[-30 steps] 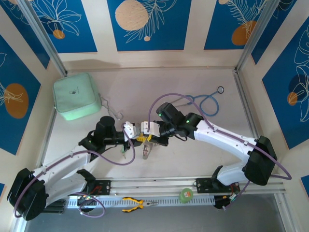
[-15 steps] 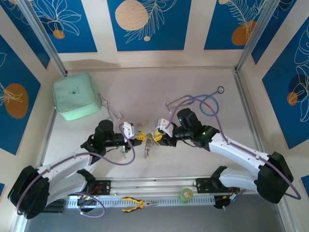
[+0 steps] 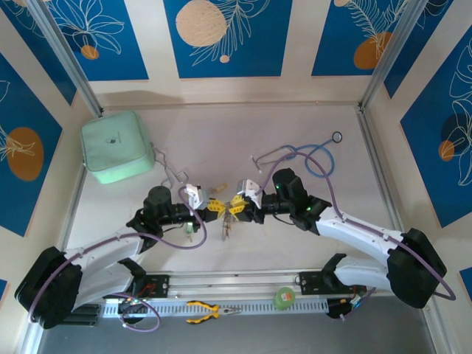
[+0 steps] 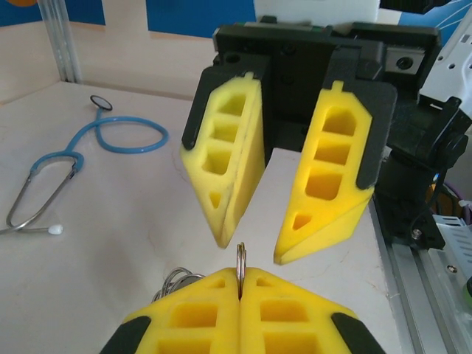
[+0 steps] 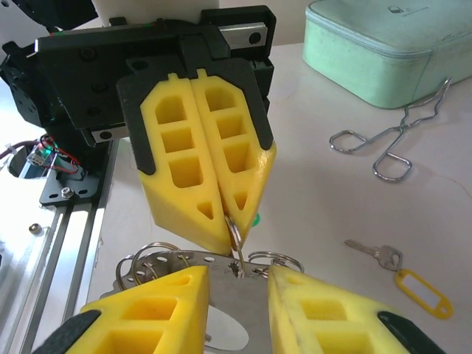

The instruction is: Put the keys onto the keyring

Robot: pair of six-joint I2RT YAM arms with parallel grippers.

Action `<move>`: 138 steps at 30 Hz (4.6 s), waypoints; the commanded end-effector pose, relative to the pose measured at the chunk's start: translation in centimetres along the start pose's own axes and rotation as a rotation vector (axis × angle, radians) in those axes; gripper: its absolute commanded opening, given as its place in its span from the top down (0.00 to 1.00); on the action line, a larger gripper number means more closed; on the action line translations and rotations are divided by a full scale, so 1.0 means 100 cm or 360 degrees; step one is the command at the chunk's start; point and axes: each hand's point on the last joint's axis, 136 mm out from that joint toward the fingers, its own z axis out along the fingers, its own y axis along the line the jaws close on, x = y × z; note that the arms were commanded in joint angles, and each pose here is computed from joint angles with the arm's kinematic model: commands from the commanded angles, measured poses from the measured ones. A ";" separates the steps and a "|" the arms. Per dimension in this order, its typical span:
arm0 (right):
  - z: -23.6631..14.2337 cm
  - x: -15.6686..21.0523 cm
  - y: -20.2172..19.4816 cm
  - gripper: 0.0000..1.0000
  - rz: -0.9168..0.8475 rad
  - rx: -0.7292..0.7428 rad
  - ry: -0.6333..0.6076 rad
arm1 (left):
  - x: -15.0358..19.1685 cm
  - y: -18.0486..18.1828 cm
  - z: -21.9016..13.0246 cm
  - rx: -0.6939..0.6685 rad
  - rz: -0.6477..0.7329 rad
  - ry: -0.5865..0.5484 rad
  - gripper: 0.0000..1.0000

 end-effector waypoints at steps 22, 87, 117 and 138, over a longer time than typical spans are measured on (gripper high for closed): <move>0.002 -0.006 0.005 1.00 -0.0152 -0.0066 0.0223 | 0.003 -0.003 -0.005 0.0013 0.0144 0.0162 0.71; 0.016 -0.005 0.025 0.91 -0.0587 -0.0051 0.0032 | 0.001 -0.027 -0.013 0.0101 0.0715 0.0012 1.00; 0.008 0.007 0.025 0.78 -0.0717 -0.0006 0.0169 | -0.001 -0.017 -0.017 -0.0026 0.0984 0.0098 1.00; 0.019 -0.009 0.017 0.80 -0.0771 0.0095 0.0141 | 0.000 -0.019 -0.016 -0.0002 0.0885 0.0130 1.00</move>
